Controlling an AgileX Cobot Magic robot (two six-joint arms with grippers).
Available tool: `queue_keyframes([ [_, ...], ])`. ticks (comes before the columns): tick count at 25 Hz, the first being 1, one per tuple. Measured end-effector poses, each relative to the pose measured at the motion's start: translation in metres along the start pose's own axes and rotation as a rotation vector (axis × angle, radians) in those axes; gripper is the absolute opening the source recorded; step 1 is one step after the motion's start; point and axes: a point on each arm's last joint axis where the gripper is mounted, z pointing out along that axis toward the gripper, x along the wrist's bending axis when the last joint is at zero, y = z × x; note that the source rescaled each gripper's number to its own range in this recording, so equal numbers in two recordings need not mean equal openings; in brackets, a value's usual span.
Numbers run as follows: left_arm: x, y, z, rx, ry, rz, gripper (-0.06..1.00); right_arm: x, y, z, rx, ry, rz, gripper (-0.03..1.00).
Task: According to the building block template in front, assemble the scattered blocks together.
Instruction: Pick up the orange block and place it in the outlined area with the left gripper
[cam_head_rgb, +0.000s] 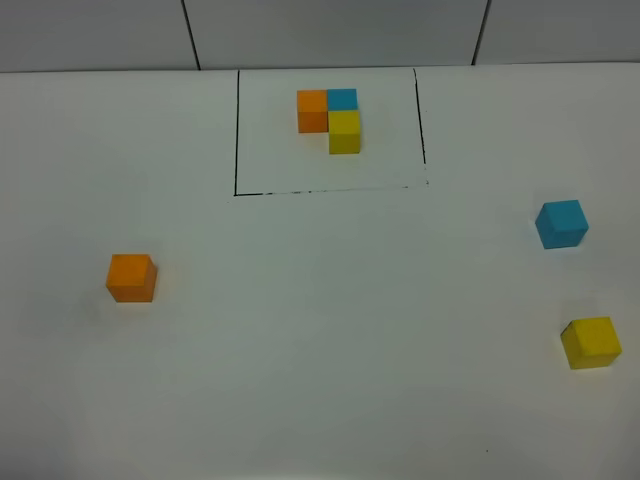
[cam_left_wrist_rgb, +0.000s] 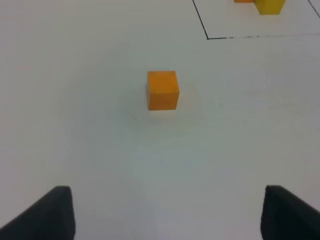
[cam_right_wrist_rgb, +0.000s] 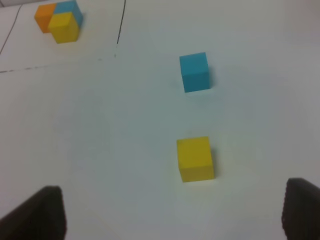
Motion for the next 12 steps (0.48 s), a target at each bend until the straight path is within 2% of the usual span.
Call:
queue_keyframes([
  [12, 0.0000, 0.0000, 0.0000, 0.000, 0.000, 0.000, 0.63, 0.0001, 0.0000, 0.0000, 0.000, 0.001, -0.001, 0.75],
])
